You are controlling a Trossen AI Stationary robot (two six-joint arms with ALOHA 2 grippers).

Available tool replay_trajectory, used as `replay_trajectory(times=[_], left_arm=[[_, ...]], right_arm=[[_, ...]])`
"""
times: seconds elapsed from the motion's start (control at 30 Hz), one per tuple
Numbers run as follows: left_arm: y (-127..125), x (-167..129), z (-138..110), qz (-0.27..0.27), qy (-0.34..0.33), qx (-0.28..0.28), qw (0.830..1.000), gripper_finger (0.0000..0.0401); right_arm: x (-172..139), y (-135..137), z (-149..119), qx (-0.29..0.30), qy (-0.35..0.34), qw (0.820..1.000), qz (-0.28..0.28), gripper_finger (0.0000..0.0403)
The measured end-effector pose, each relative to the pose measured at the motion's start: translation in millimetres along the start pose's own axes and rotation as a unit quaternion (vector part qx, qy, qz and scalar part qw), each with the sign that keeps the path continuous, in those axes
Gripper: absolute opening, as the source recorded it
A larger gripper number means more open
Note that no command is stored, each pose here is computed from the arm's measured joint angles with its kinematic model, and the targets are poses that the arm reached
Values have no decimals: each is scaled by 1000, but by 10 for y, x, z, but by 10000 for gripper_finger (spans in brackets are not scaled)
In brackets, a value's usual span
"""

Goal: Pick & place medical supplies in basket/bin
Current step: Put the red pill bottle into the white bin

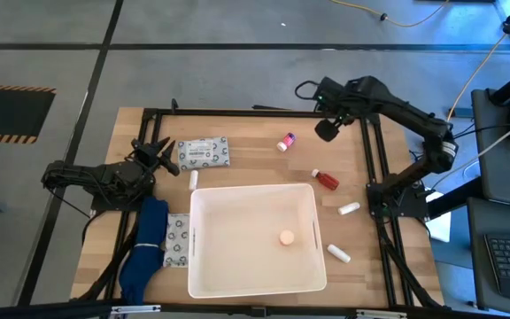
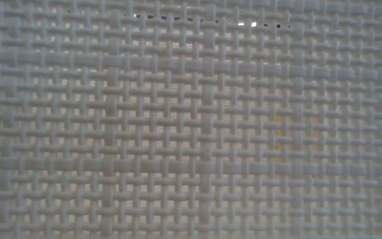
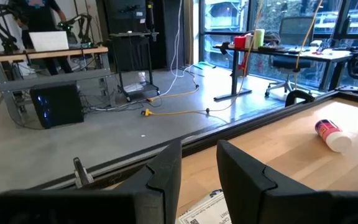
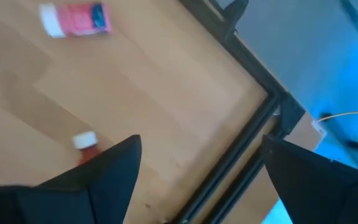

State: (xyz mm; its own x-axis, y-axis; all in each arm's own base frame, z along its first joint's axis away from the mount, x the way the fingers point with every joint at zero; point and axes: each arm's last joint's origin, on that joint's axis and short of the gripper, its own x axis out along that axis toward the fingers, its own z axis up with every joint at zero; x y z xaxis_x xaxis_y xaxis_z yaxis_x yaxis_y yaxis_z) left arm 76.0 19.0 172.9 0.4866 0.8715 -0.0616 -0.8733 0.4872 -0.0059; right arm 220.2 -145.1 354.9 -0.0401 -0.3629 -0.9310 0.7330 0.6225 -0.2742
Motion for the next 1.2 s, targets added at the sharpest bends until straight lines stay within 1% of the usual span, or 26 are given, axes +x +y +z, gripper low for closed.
replay_trajectory(times=[0.07,0.17,0.3,0.37,0.53,0.67,0.8,0.9,1.0,1.13,1.2], left_arm=[[0,0,0,0,0,0,1000,98],[0,0,1,0,0,0,1000,98],[2,0,1,3,-1,-15,1000,98],[3,0,1,5,-1,-24,1000,98],[9,0,1,15,-3,-25,1000,98],[10,0,2,17,-3,-25,1000,98],[11,0,1,18,-3,-25,1000,98],[11,0,1,19,-3,-24,1000,98],[16,0,2,27,-5,-24,999,98],[21,-1,3,37,-6,-24,999,98],[22,-1,3,38,-6,-25,999,98]], right_arm=[[129,23,13,-13,-3,1000,-15,330],[308,92,19,-23,-6,1000,-10,330],[534,190,-31,-28,22,999,33,330],[648,237,-77,-44,37,997,57,330],[901,348,-190,-89,58,990,89,330],[1081,442,-295,-97,74,984,127,330],[1246,561,-410,-106,76,982,135,330],[1321,650,-479,-117,71,981,137,330],[1352,713,-523,-109,70,982,138,330],[1350,775,-546,-106,67,981,147,330],[1338,817,-535,-111,55,980,157,330]])
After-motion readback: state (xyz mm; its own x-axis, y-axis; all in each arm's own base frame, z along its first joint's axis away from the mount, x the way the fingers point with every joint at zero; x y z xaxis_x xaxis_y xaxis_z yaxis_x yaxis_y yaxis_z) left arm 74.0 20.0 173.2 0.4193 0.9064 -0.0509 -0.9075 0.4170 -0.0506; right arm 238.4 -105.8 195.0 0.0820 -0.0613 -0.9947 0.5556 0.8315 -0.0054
